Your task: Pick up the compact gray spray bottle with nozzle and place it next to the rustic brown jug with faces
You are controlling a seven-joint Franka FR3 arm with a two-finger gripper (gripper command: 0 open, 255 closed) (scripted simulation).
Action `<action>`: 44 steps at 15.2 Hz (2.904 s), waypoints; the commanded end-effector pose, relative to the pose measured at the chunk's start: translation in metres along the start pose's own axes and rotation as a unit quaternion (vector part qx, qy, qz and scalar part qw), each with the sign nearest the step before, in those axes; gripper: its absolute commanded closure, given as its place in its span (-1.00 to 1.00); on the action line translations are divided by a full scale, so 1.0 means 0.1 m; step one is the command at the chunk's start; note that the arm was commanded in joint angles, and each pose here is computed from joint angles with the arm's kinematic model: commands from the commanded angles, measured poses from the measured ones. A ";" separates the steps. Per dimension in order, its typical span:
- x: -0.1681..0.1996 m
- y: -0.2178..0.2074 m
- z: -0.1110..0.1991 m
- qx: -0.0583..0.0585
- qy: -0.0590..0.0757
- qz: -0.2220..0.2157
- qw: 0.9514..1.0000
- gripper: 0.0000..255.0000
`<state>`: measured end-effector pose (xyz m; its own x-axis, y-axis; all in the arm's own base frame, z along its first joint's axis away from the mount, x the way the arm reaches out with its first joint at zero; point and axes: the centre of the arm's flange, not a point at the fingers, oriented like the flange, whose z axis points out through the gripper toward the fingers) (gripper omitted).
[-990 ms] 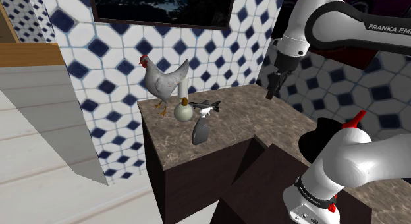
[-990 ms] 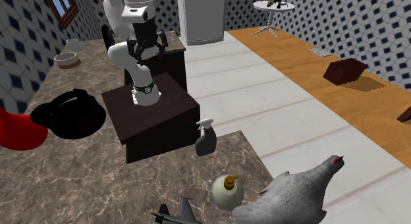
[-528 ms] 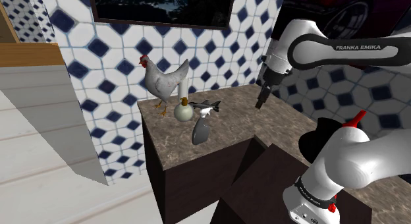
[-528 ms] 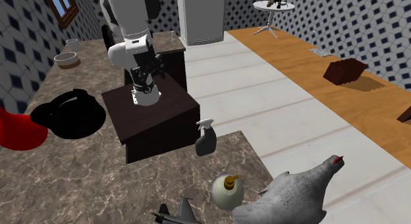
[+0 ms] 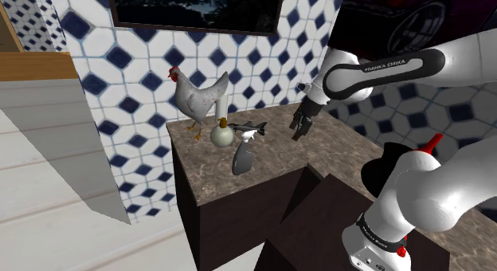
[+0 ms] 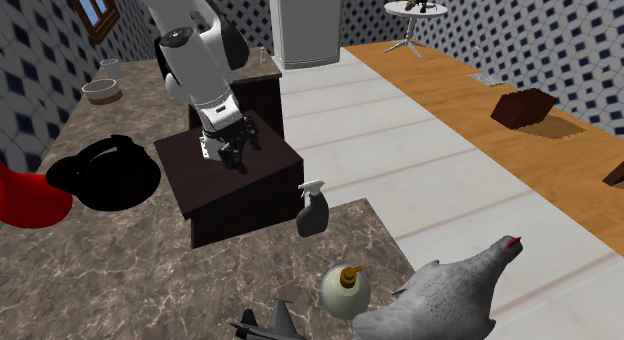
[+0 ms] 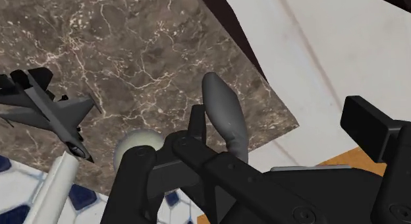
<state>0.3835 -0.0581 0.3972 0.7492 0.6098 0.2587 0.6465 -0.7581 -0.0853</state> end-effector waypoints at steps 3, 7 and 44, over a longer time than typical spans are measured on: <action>0.16 0.29 0.46 0.019 0.032 -0.080 0.996 -1.00; 0.37 0.49 0.90 0.041 0.064 -0.157 0.985 -1.00; 1.00 0.60 1.85 0.080 0.120 -0.292 0.945 1.00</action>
<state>0.5244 0.0002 0.2358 0.2159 0.8289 0.5160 0.9678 -0.2516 -0.0007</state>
